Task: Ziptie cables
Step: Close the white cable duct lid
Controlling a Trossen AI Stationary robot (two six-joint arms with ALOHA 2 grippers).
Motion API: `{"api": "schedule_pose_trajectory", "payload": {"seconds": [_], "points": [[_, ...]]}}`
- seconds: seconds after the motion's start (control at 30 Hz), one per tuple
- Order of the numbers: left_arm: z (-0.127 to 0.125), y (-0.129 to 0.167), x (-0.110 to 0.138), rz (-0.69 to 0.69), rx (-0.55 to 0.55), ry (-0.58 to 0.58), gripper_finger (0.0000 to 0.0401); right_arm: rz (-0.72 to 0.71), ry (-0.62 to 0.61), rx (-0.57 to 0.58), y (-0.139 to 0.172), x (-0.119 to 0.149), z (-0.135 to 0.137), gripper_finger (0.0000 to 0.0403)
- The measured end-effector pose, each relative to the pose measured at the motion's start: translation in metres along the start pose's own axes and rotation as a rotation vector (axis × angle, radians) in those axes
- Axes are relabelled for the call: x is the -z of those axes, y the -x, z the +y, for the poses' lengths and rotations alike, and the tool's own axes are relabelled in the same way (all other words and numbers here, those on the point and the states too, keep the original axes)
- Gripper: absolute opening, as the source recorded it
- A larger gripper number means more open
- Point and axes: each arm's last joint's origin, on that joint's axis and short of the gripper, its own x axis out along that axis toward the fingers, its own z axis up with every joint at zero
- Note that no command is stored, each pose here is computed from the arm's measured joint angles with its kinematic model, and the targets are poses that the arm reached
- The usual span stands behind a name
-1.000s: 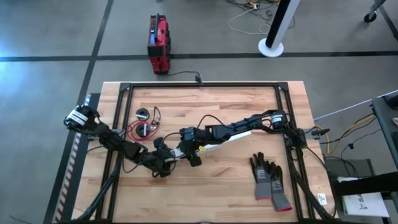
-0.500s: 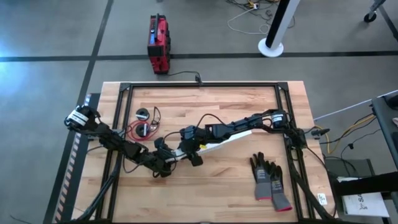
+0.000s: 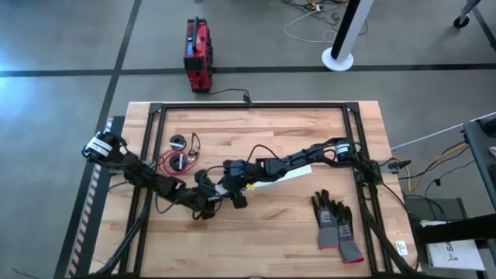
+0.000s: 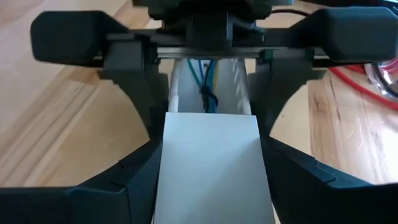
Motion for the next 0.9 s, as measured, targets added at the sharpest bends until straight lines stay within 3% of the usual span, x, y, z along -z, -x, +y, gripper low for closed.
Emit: {"api": "schedule_pose_trajectory", "payload": {"seconds": [0.23,0.47,0.63,0.9], "points": [[0.003,-0.003,-0.012,-0.033,-0.007,-0.028,0.0222,0.000,-0.012,0.014,-0.001,0.002,-0.001,0.0228],[0.011,0.014,-0.019,-0.005,-0.001,0.051,0.0275,0.007,0.002,0.030,0.000,0.001,-0.004,0.0254],[0.015,0.031,-0.012,0.083,0.024,0.087,0.0302,0.031,-0.001,0.013,0.000,0.004,-0.002,0.0279],[0.013,0.049,0.011,0.175,0.038,0.111,0.0306,0.048,-0.020,0.013,0.001,0.007,-0.005,0.0291]]}}
